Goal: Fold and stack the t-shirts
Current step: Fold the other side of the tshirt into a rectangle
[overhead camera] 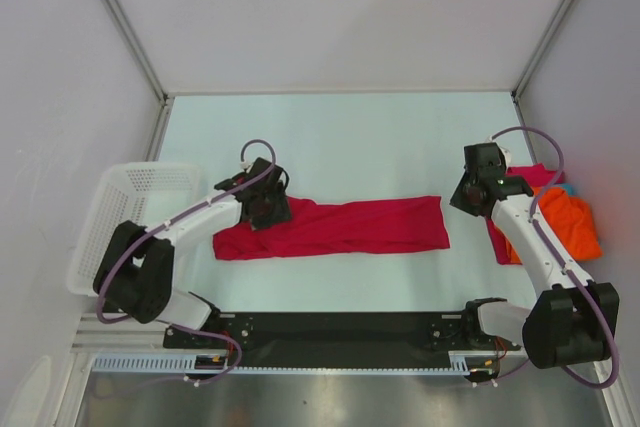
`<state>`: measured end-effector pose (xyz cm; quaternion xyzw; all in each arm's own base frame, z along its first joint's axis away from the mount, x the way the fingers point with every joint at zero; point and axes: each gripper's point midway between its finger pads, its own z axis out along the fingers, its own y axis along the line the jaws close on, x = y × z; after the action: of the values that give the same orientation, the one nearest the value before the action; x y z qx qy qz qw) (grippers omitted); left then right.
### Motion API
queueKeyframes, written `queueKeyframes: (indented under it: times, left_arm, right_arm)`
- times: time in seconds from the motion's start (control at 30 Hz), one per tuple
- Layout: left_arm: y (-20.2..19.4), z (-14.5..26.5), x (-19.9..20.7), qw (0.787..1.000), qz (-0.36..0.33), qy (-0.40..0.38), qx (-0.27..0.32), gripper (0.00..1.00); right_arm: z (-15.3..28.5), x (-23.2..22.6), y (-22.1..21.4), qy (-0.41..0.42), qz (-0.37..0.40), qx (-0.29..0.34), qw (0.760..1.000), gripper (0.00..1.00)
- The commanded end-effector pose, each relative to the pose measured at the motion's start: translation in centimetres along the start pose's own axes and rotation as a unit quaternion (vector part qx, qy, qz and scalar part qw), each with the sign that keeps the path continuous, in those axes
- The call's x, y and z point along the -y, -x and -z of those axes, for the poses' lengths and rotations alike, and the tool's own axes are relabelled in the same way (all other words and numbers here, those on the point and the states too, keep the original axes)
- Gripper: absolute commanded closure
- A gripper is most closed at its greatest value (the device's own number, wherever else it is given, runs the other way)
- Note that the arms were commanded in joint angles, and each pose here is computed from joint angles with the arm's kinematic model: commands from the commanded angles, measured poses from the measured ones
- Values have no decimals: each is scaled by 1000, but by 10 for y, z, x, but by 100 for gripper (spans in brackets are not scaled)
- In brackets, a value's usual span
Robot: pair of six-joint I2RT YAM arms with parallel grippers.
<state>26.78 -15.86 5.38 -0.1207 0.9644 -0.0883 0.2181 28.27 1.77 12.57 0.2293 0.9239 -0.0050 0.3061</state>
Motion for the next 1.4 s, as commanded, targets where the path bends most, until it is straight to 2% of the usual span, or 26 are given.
queueKeyframes:
  times: [0.0, 0.23, 0.77, 0.9, 1.0, 1.07, 1.23, 1.37]
  left_arm:
    - [-2, 9, -3, 1000, -2, -9, 17, 40]
    - [-35, 9, -21, 1000, 21, -12, -11, 40]
    - [-67, 36, -45, 997, 66, -36, -5, 42]
    - [-43, 47, -43, 997, 70, -25, 35, 42]
    - [-9, 62, -25, 995, 57, -33, 71, 42]
    - [-1, 64, -20, 997, 42, -24, 67, 42]
    - [34, 78, 2, 994, 33, -37, 99, 43]
    - [38, 61, 2, 995, 28, -19, 89, 43]
  right_arm:
    - [3, 2, 4, 2, 4, 13, 1000, 75]
    - [3, 5, 1, 3, 2, 10, 1000, 75]
    - [0, 4, -6, 12, 2, 3, 1000, 75]
    - [1, 2, -5, 15, 3, 3, 1000, 75]
    - [3, 2, -3, 15, 4, 6, 1000, 75]
    - [3, 3, -2, 12, 5, 8, 1000, 75]
    - [3, 6, -1, 4, 7, 9, 1000, 75]
    - [2, 6, 0, 3, 7, 8, 1000, 75]
